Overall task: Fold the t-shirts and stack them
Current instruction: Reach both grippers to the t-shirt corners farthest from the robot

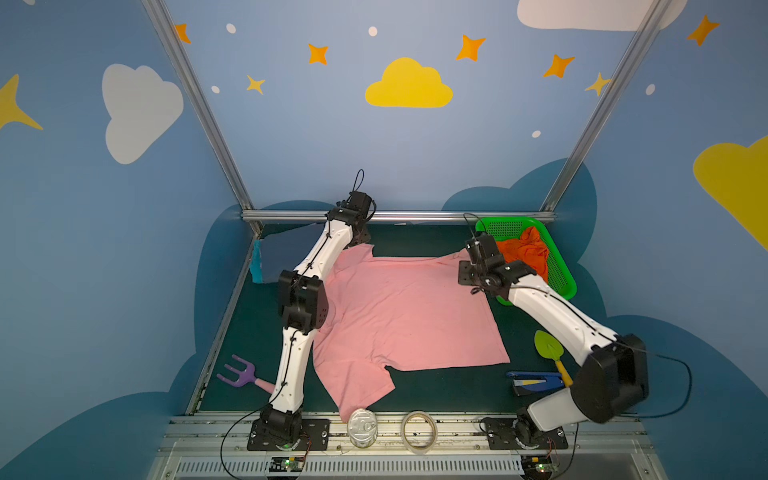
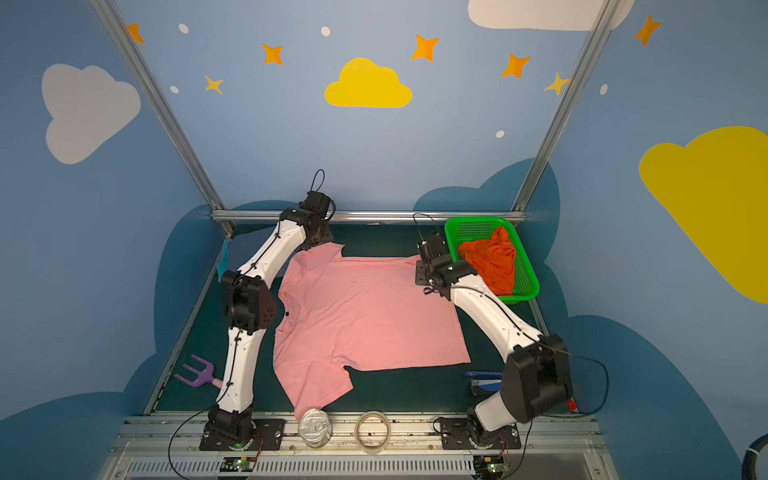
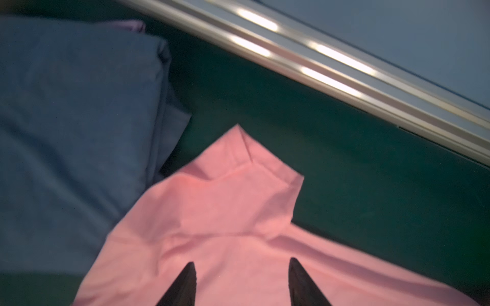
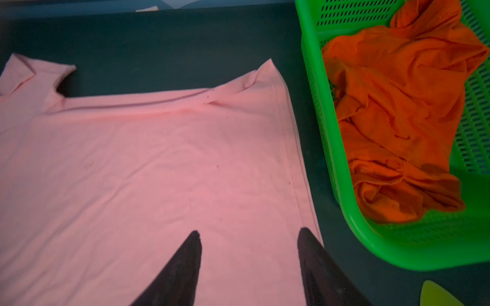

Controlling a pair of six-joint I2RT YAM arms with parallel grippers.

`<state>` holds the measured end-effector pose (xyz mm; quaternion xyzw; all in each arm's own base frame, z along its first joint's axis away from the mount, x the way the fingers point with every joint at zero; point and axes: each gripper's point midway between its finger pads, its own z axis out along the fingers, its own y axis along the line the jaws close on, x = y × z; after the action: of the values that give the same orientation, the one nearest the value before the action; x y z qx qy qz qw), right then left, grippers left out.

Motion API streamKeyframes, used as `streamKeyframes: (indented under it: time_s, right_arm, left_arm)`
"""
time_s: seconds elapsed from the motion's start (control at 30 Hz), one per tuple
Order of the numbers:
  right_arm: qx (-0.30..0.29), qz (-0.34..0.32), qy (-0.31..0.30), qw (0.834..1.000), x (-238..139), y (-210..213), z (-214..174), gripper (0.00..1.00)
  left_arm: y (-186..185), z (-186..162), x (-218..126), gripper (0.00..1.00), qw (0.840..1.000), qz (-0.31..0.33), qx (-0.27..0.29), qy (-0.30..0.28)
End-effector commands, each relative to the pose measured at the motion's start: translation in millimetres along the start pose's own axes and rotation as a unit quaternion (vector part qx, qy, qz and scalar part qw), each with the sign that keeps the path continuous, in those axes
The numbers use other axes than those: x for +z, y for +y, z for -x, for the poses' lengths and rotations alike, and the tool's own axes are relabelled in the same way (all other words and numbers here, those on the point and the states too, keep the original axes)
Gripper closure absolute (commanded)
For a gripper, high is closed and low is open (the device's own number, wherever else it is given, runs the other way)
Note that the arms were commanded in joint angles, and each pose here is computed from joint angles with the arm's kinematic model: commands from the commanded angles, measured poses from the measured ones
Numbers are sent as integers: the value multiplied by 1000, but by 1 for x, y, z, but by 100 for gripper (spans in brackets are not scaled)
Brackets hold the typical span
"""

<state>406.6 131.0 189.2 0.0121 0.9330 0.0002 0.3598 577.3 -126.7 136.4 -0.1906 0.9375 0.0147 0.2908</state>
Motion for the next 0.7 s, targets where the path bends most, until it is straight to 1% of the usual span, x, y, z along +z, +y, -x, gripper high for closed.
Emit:
streamKeyframes:
  time_s: [0.0,0.1,0.2,0.27,0.37,0.5,0.67]
  right_arm:
    - [-11,23,7,1000,28,4,25,46]
    - [-7,34,25,999,58,9,39,50]
    - [-6,39,41,998,89,13,48,50]
    - [-3,43,56,997,110,15,52,48]
    - [4,46,78,996,137,18,54,46]
    - [1,44,100,994,165,18,54,44]
    - [8,43,98,994,185,15,60,43]
  left_arm:
    - [22,-20,22,46,995,74,56,40]
    - [18,-14,47,44,994,83,75,11]
    - [17,-8,63,35,991,91,93,-20]
    - [20,-1,68,28,989,102,102,-40]
    - [20,3,77,23,986,110,115,-51]
    - [20,3,93,19,984,116,124,-57]
    - [25,2,110,18,987,104,108,-52]
